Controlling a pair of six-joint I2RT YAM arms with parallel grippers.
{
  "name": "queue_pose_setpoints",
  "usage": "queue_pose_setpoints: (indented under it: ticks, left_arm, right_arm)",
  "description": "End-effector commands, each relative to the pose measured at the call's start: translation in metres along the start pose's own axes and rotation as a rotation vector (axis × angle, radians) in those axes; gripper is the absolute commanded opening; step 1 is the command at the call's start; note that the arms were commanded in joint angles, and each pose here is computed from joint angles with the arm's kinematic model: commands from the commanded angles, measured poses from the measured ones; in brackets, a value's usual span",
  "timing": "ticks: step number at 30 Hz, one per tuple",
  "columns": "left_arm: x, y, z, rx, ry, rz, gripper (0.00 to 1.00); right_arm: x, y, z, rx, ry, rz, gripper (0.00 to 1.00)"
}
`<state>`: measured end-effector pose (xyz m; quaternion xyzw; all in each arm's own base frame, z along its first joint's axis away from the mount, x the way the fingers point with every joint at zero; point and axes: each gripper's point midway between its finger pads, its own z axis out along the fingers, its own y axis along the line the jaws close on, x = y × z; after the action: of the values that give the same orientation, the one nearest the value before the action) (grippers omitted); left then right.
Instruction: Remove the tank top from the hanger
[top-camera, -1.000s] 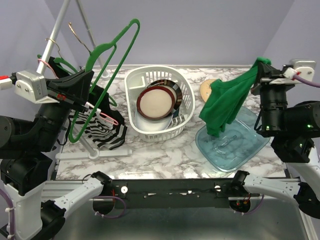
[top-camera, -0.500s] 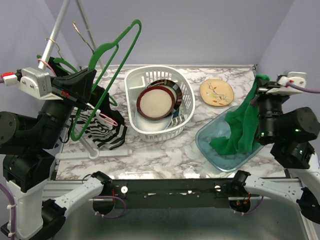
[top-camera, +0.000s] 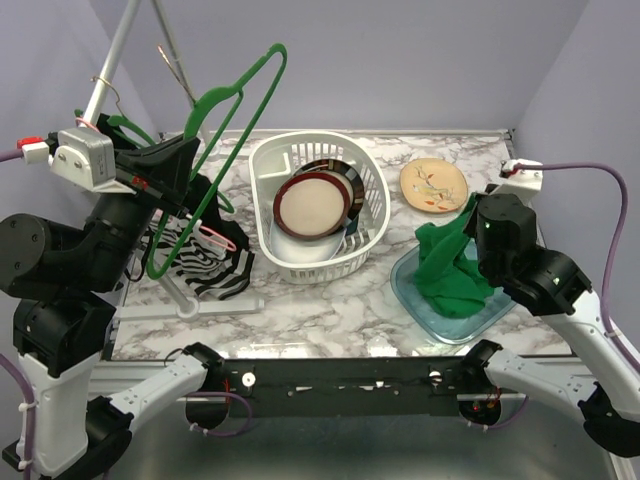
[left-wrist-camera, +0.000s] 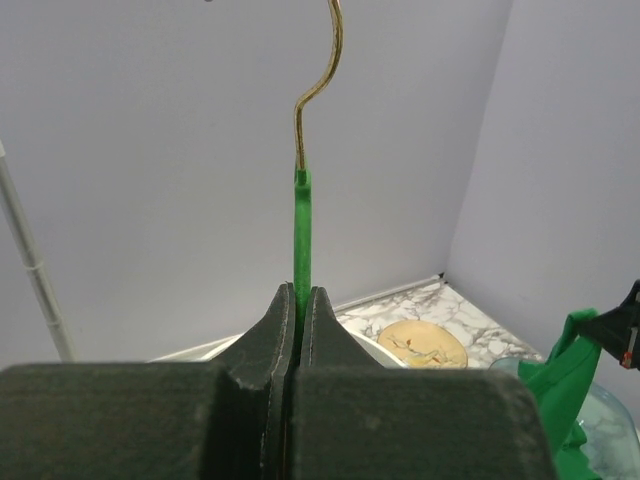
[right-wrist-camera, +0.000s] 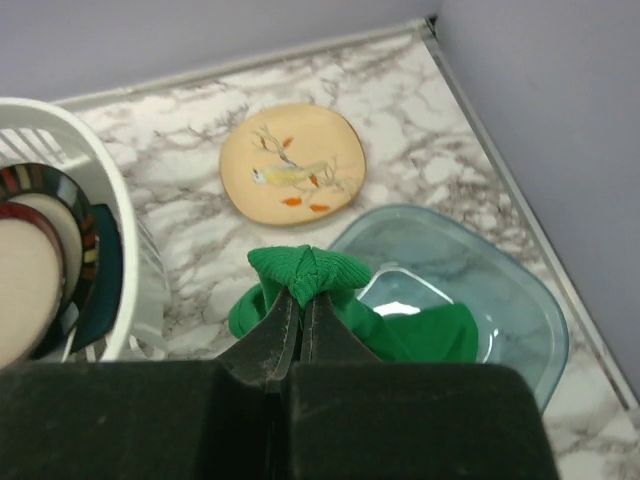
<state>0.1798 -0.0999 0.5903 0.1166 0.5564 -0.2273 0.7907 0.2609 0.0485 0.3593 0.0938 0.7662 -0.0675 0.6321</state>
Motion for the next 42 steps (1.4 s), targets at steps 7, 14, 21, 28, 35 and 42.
queue_pose_setpoints:
  ticks: [7,14,21,28,35,42]
  left_arm:
    - [0.001,-0.001,0.007,0.011,0.0,0.018,0.0]
    - [0.004,0.005,0.009,-0.024,0.019,0.025,0.0]
    - [0.014,0.011,0.014,-0.054,0.056,0.037,0.0]
    - [0.022,0.014,0.024,-0.072,0.081,0.041,0.0]
    - [0.03,0.018,0.043,-0.11,0.102,0.006,0.0]
    - [0.05,0.052,0.076,-0.344,0.094,-0.091,0.0]
  right_arm:
    - [0.109,-0.053,-0.006,0.335,0.269,0.237,0.01]
    - [0.174,-0.037,0.002,0.343,0.399,0.297,0.01]
    - [0.192,-0.041,0.012,0.38,0.41,0.204,0.43]
    - [0.159,-0.045,0.011,0.379,0.387,0.121,0.66]
    - [0.091,0.002,0.002,0.008,0.339,0.131,1.0]
    - [0.046,0.037,-0.016,-0.272,0.224,0.25,1.0]
